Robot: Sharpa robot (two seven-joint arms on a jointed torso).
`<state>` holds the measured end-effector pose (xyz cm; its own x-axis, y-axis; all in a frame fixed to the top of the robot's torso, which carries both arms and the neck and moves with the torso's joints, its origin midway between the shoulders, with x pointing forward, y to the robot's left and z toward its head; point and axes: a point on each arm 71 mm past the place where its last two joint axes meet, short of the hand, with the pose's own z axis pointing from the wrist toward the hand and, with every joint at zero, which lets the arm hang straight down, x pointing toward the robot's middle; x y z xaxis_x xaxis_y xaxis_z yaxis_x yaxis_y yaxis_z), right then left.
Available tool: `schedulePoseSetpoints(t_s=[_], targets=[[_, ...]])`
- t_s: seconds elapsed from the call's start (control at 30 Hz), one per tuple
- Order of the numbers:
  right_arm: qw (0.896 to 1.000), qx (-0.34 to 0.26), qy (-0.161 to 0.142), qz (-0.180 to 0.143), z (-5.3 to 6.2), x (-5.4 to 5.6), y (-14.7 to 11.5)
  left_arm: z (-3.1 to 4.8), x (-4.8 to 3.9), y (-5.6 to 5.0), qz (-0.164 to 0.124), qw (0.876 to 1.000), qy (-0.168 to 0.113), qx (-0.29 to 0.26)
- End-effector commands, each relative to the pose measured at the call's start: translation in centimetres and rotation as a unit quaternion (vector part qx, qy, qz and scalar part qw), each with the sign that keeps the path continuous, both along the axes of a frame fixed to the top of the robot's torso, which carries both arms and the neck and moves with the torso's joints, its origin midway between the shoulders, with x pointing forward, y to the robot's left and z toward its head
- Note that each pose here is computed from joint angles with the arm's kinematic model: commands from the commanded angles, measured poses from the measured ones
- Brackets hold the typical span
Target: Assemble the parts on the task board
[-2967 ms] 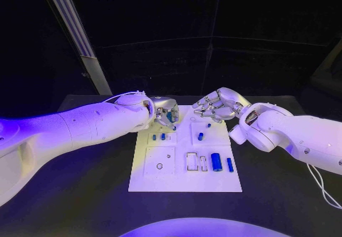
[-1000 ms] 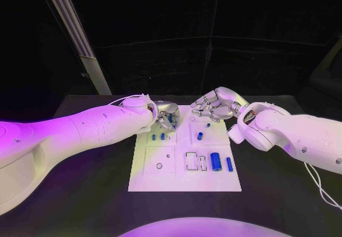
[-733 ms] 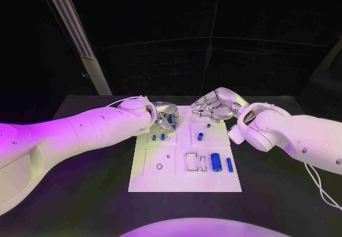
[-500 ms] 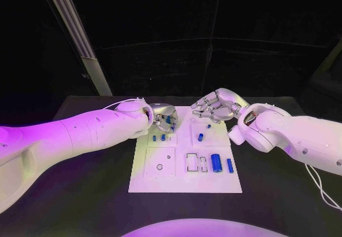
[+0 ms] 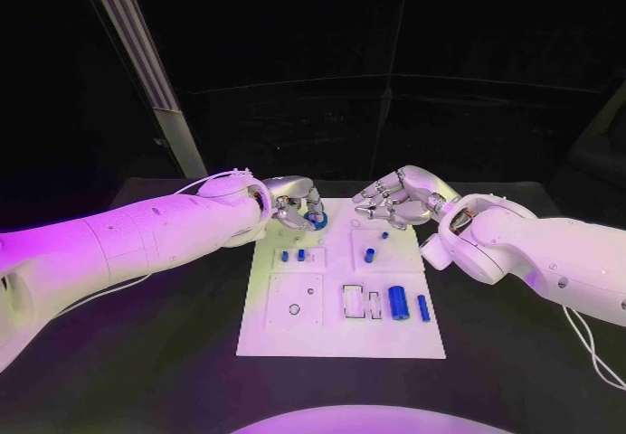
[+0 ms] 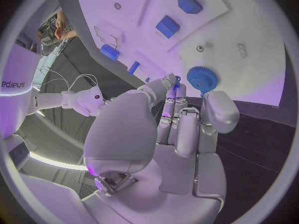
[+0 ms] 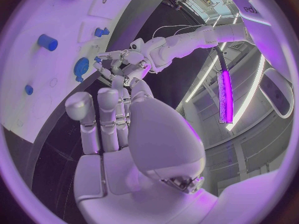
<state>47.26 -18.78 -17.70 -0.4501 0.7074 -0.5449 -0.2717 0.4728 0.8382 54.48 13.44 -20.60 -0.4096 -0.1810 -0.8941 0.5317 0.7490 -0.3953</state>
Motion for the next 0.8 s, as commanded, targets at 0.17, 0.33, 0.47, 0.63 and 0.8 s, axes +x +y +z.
schedulePoseSetpoints(t_s=[0.17, 0.33, 0.47, 0.63, 0.8], targets=[[1.000, 0.004, -0.004, 0.003, 0.1, 0.0, 0.0, 0.80, -0.07, 1.3, 0.012, 1.000, 0.006, -0.013], [1.000, 0.004, -0.004, 0.003, 0.1, 0.0, 0.0, 0.75, -0.14, 2.3, 0.018, 1.000, 0.019, -0.008], [1.000, 0.004, -0.004, 0.003, 0.1, 0.0, 0.0, 0.59, -0.02, 2.8, 0.023, 0.999, 0.026, -0.002], [1.000, 0.004, -0.004, 0.004, 0.1, 0.0, 0.0, 0.22, 0.16, 3.1, 0.027, 0.999, 0.034, 0.004], [1.000, 0.005, -0.005, 0.004, 0.1, -0.1, 0.0, -0.32, 0.34, 3.3, 0.032, 0.999, 0.039, 0.009]])
